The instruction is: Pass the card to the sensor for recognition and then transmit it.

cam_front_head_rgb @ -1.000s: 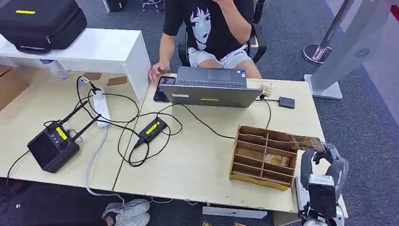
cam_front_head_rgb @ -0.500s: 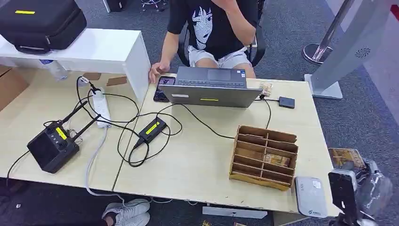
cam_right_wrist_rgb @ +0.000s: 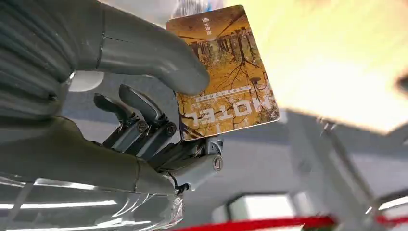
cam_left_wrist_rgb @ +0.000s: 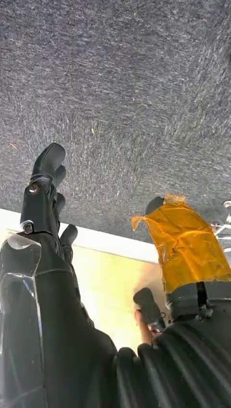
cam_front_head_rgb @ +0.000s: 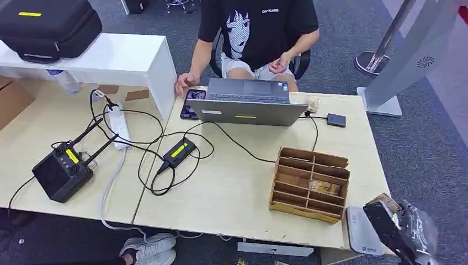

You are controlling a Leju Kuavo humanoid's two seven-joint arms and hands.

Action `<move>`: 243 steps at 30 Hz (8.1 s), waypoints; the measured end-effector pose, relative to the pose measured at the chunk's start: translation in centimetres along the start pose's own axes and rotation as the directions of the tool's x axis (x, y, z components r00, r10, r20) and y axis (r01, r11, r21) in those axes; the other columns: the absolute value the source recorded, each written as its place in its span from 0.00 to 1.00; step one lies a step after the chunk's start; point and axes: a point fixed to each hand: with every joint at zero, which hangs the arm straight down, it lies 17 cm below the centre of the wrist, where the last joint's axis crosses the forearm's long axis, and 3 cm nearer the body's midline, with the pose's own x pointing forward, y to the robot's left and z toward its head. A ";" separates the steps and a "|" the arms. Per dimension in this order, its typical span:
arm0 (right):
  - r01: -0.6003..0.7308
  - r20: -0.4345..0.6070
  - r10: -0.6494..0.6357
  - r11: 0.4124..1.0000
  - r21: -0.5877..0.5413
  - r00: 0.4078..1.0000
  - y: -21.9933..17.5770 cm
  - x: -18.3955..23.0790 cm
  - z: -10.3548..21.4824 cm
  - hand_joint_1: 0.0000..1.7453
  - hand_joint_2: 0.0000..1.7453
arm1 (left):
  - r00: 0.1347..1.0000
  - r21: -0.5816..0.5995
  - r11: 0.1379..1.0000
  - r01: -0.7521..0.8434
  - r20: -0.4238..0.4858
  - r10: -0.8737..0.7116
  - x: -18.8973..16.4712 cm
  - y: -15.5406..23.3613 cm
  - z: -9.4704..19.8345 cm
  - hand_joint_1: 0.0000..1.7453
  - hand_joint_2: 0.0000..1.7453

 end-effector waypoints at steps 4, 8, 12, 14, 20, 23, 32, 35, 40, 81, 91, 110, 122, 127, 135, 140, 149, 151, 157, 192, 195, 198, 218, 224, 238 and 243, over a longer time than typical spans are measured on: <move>-0.035 0.051 0.032 0.997 0.063 0.998 1.4 0.7 -0.1 1.00 1.00 | 1.000 0.001 1.000 0.000 0.001 0.000 0.1 0.1 0.0 0.00 1.00; -0.053 0.075 0.048 0.996 0.077 0.996 1.7 1.1 -0.2 1.00 1.00 | 1.000 0.000 1.000 0.000 0.002 0.000 0.1 0.2 -0.1 0.00 1.00; -0.063 0.085 0.056 0.995 0.082 0.995 1.8 1.2 -0.4 1.00 1.00 | 1.000 0.000 1.000 0.000 0.002 0.000 0.1 0.2 -0.1 0.00 1.00; -0.067 0.089 0.059 0.994 0.085 0.994 1.9 1.3 -0.4 1.00 1.00 | 1.000 0.000 1.000 0.000 0.002 0.000 0.1 0.2 -0.1 0.00 1.00; -0.080 0.091 0.071 0.992 0.101 0.993 2.4 1.5 -0.5 1.00 1.00 | 1.000 0.001 1.000 0.003 0.003 -0.003 0.1 0.2 -0.1 0.00 1.00; -0.084 0.108 0.070 0.988 0.127 0.992 3.5 2.4 -0.8 1.00 1.00 | 1.000 0.000 1.000 0.005 0.005 -0.005 0.2 0.2 -0.1 0.00 1.00; 0.040 0.233 0.004 0.982 -0.185 0.972 -1.7 7.4 -0.5 1.00 1.00 | 1.000 0.002 1.000 -0.005 0.000 0.005 0.1 0.1 0.0 0.00 1.00; 0.099 0.317 0.001 0.949 -0.300 0.948 -4.0 12.0 1.3 1.00 1.00 | 1.000 -0.001 1.000 -0.003 0.001 0.003 0.1 -0.1 0.1 0.00 1.00; 0.192 0.429 -0.027 0.918 -0.347 0.903 -5.3 18.4 3.2 1.00 1.00 | 1.000 -0.008 1.000 0.006 0.005 -0.006 0.1 -0.5 0.2 0.00 1.00; -0.058 0.636 0.000 0.996 0.071 0.771 4.2 53.2 -7.4 1.00 1.00 | 0.967 0.021 0.974 0.224 0.119 -0.225 3.0 0.1 0.4 0.00 1.00; -0.006 0.632 -0.273 0.915 0.402 0.726 8.0 53.6 -4.9 0.00 1.00 | 0.971 0.019 0.977 0.210 0.113 -0.211 3.0 0.1 0.4 0.00 1.00; 0.492 0.525 -0.823 0.556 0.670 0.216 -0.4 38.0 3.3 0.00 1.00 | 0.991 0.015 0.994 0.105 0.085 -0.106 1.7 0.6 -0.1 0.00 1.00; 0.505 0.578 -0.789 0.593 0.627 0.209 -3.2 35.2 4.4 0.00 1.00 | 0.992 0.012 0.996 0.092 0.079 -0.093 1.6 0.5 -0.1 0.00 1.00; 0.512 0.606 -0.764 0.620 0.594 0.223 -3.7 34.5 4.4 0.00 1.00 | 0.993 0.010 0.996 0.086 0.077 -0.086 1.6 0.5 -0.1 0.00 1.00; 0.372 0.788 -0.248 0.928 0.027 0.563 -4.7 29.4 3.1 0.00 1.00 | 0.995 0.013 0.997 0.082 0.064 -0.082 1.3 0.6 -0.1 0.00 1.00; 0.109 0.686 0.185 0.926 -0.361 0.704 -4.1 26.8 2.2 0.00 1.00 | 0.994 0.016 0.995 0.093 0.056 -0.094 1.2 0.6 -0.1 0.00 1.00; -0.011 0.630 0.251 0.933 -0.358 0.735 -1.0 24.5 1.2 0.00 1.00 | 0.994 0.014 0.995 0.095 0.048 -0.096 1.1 0.6 -0.1 0.00 1.00; -0.025 0.622 0.258 0.934 -0.358 0.739 -0.7 24.2 1.0 0.00 1.00 | 0.994 0.014 0.995 0.095 0.048 -0.096 1.1 0.6 -0.1 0.00 1.00; -0.121 0.581 0.331 0.921 -0.369 0.744 1.1 23.4 0.5 0.00 1.00 | 0.994 0.014 0.995 0.097 0.043 -0.098 1.0 0.6 -0.1 0.00 1.00; -0.220 0.467 0.388 0.901 -0.374 0.794 2.5 20.6 -1.0 0.00 1.00 | 0.995 0.013 0.996 0.094 0.031 -0.094 0.9 0.6 -0.1 0.00 1.00; -0.218 0.460 0.382 0.903 -0.370 0.801 2.4 20.2 -1.0 0.00 1.00 | 0.995 0.013 0.996 0.094 0.031 -0.094 0.9 0.6 -0.1 0.00 1.00; -0.221 0.458 0.383 0.903 -0.369 0.802 2.4 20.0 -1.0 0.00 1.00 | 0.995 0.013 0.996 0.093 0.031 -0.094 0.9 0.6 -0.1 0.00 1.00; -0.267 0.428 0.415 0.892 -0.363 0.803 3.0 18.8 -1.6 0.00 1.00 | 0.995 0.013 0.996 0.094 0.029 -0.094 0.9 0.6 -0.1 0.00 1.00; -0.304 0.396 0.452 0.873 -0.382 0.800 3.1 18.9 -2.1 0.00 1.00 | 0.995 0.014 0.995 0.095 0.030 -0.096 0.9 0.6 -0.1 0.00 1.00; -0.289 0.371 0.424 0.884 -0.368 0.826 3.2 19.0 -3.1 0.00 1.00 | 0.995 0.014 0.995 0.096 0.028 -0.097 0.9 0.6 -0.1 0.00 1.00; -0.276 0.368 0.407 0.892 -0.359 0.836 3.2 18.9 -3.2 0.00 1.00 | 0.995 0.014 0.995 0.096 0.028 -0.096 0.9 0.6 -0.1 0.00 1.00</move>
